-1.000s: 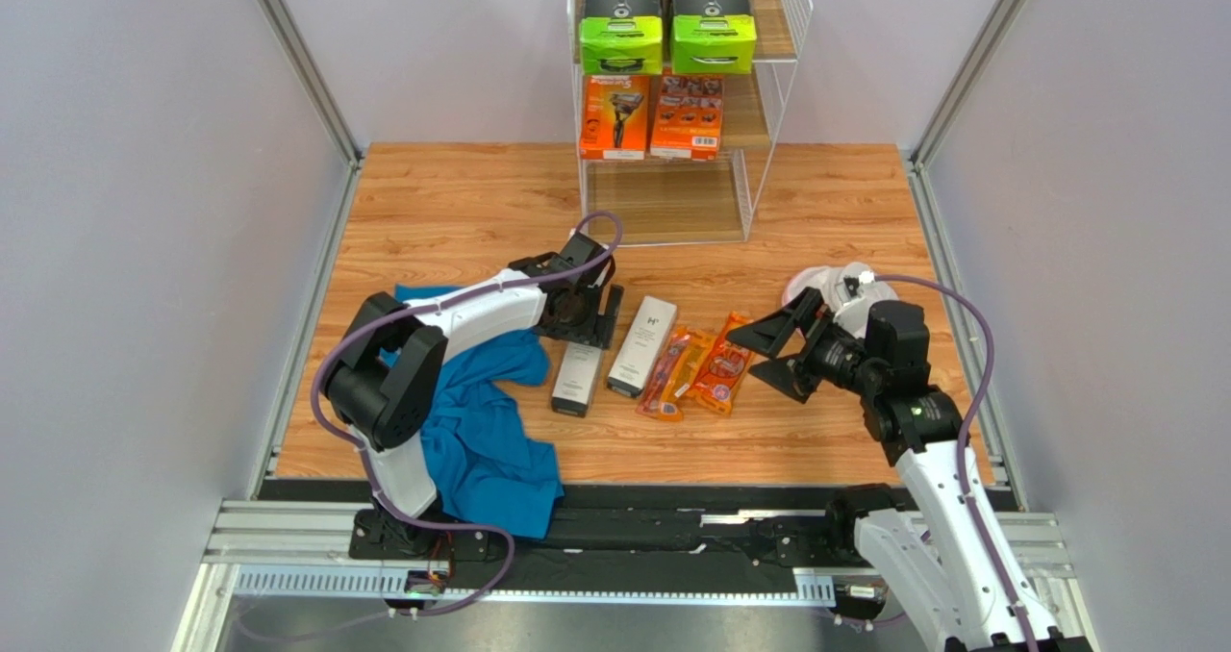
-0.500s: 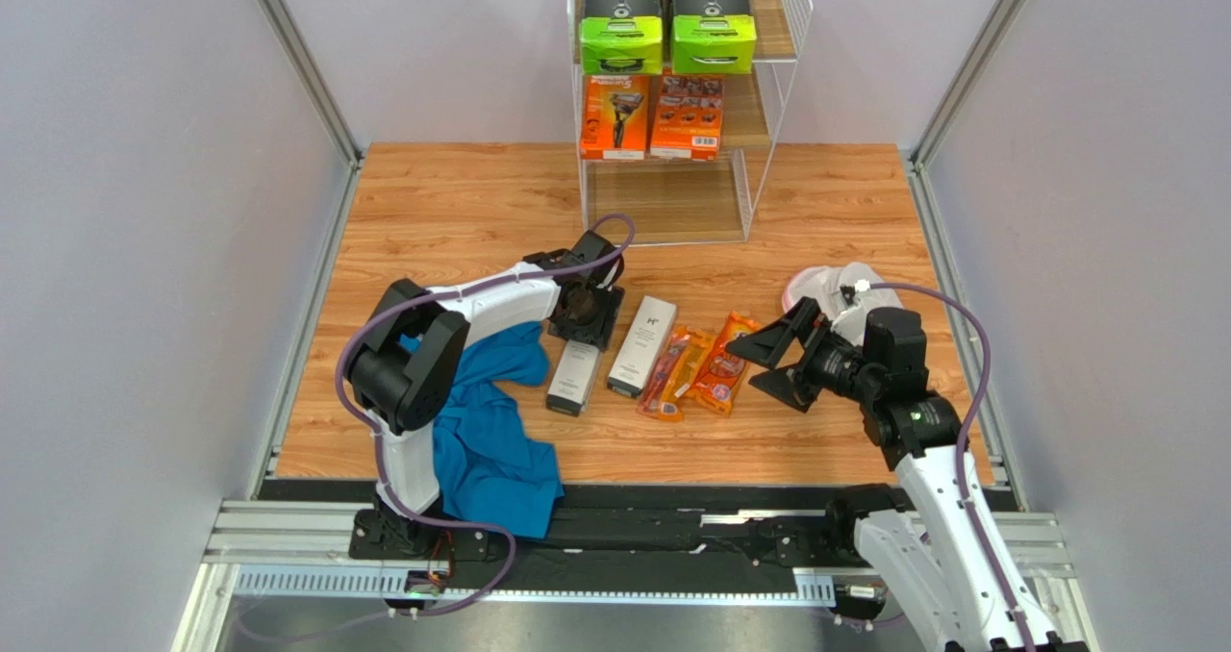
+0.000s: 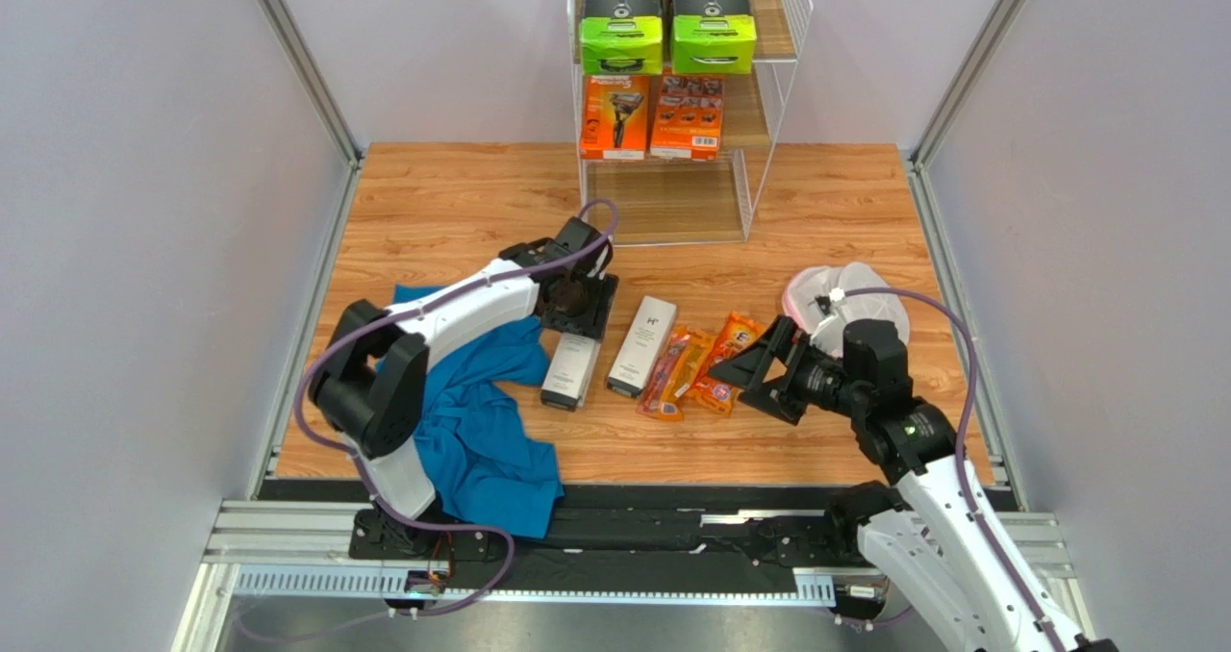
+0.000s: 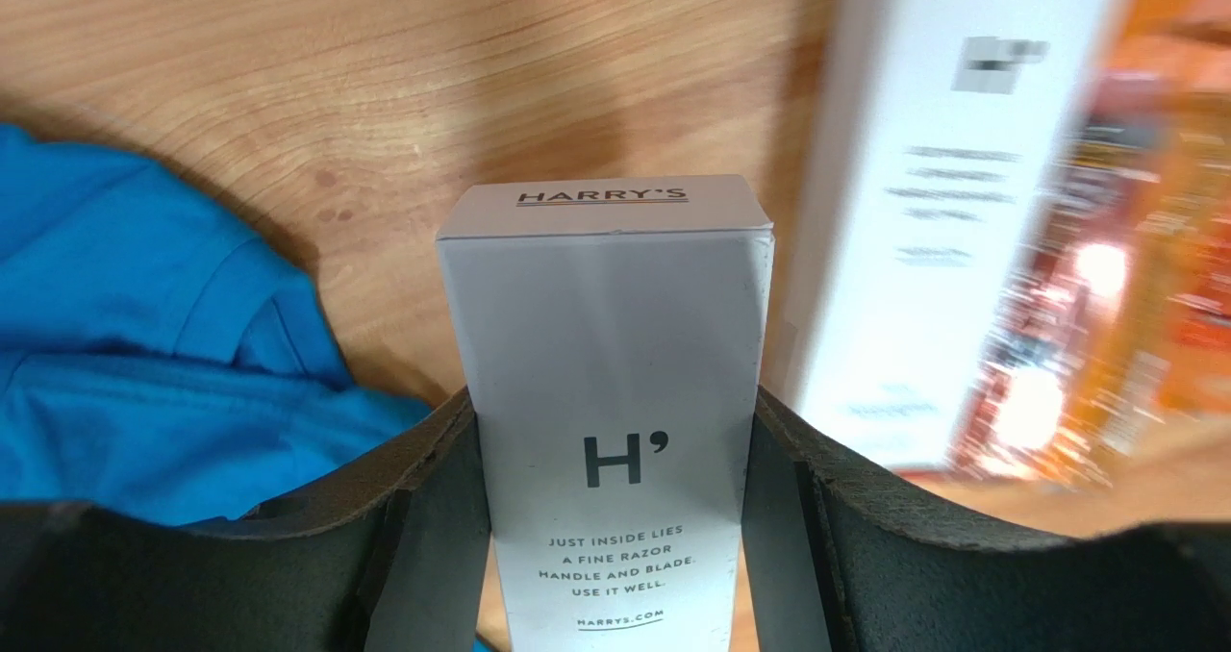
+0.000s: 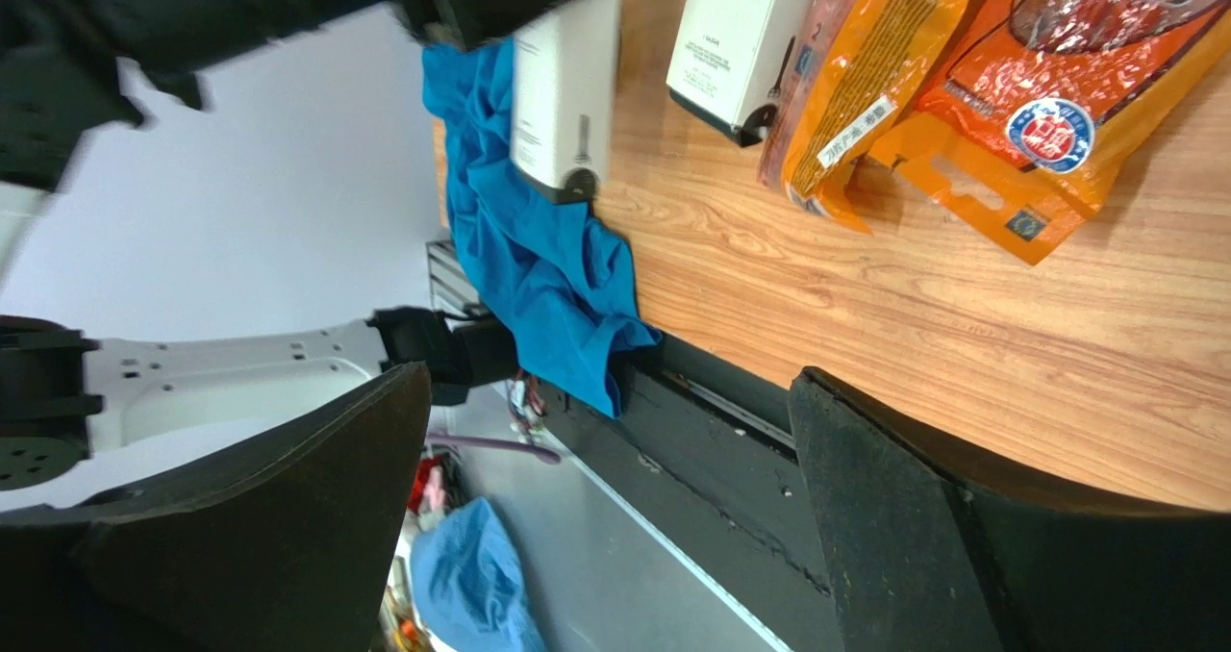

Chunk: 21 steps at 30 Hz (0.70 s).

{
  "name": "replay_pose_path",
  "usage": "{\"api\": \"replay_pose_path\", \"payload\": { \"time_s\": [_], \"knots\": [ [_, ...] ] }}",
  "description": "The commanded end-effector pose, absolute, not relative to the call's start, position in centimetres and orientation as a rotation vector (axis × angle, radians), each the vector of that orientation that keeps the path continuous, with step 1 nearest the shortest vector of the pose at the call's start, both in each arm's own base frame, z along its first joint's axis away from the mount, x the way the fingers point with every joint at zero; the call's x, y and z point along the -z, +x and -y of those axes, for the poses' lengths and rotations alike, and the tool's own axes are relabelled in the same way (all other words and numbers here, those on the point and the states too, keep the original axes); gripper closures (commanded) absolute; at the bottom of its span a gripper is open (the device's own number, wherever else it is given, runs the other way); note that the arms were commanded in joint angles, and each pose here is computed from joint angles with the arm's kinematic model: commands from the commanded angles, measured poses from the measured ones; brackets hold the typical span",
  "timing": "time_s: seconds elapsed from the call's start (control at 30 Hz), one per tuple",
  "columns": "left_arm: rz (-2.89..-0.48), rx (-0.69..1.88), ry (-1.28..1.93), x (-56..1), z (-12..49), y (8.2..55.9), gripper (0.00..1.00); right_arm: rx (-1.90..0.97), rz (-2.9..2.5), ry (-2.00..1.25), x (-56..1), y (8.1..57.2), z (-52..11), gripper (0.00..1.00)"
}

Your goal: Place and organize the shaving razors onto the shelf

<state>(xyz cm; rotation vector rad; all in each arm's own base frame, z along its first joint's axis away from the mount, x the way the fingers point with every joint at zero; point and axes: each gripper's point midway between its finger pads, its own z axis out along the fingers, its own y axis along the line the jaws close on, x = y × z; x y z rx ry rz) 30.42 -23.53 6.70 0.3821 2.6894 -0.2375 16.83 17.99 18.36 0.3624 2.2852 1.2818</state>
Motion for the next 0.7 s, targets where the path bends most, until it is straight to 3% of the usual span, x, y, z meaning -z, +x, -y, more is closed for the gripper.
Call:
{"api": "replay_pose_path", "payload": {
  "time_s": [0.0, 0.17, 0.4, 0.67],
  "knots": [
    [-2.535, 0.522, 0.278, -15.4, 25.3, 31.4, 0.91, -1.235, -2.213, 0.291, -20.5, 17.7, -19.7, 0.01],
    [-2.471, 0.830, 0.182, -20.0, 27.5, 30.2, 1.00, -1.201, -2.165, 0.241, -22.2, 18.4, -22.6, 0.02],
    [-2.371, 1.146, 0.087, -24.4, 30.2, 28.8, 1.00, -1.139, -2.048, 0.178, -24.9, 19.8, -26.4, 0.02],
    [-2.338, 1.216, 0.085, -26.2, 30.5, 28.1, 1.00, -1.175, -2.056, 0.147, -25.4, 21.0, -30.1, 0.02]
  ]
}}
